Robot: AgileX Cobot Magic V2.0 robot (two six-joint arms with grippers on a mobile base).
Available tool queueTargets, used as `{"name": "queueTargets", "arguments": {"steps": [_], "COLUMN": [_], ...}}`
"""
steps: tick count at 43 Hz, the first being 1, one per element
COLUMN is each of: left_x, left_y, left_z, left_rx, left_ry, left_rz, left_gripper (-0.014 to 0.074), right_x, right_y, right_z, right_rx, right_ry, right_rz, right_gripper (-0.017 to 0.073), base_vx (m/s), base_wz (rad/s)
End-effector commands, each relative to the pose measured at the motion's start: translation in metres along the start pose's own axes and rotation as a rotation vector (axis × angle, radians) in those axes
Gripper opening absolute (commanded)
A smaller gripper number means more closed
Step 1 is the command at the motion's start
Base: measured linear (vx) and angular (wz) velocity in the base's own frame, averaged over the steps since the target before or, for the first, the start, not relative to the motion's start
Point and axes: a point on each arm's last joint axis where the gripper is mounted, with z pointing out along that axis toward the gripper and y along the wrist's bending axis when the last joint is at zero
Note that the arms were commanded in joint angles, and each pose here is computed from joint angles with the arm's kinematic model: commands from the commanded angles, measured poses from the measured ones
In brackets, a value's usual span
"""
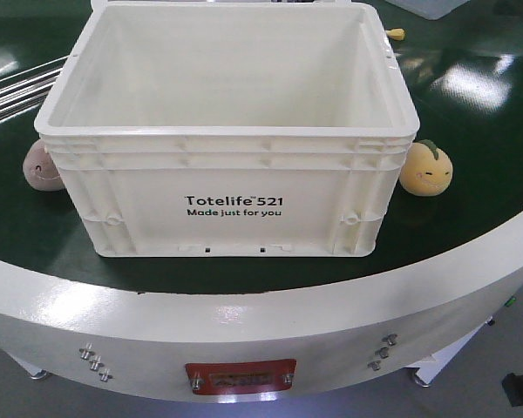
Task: Place moving items into box and shelve
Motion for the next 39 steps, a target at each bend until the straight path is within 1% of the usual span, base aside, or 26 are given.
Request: {"name": "queueTargets", "arguments": {"steps": [1, 24, 39], "left_x": [-0.0077, -0.0078, -0.0103], "left_y": [0.0012, 0.0012, 0.0018], "left_z": [-0.0011, -0.0011, -0.0014], "left_rx": [-0.012, -0.013, -0.018], "left_ry": [-0.098, -0.099, -0.128], "left_rz": [-0.013, -0.013, -0.013], "left_gripper": [-0.0007, -0.0007, -0.0007], "right_x": [-0.0073, -0.0073, -0.0076], "right_y": [-0.0020, -0.0020, -0.0021], "right_z": [-0.0005, -0.0005, -0.0005], "right_rx": [0.025, 0.025, 0.026], "right_ry": [-0.084, -0.084, -0.088], "right_rz": [-0.006, -0.006, -0.001], "right_gripper": [-0.0008, -0.0008, -0.0008], "base_vx": [0.00, 0.00, 0.00], "base_wz": [0.00, 0.00, 0.00]}}
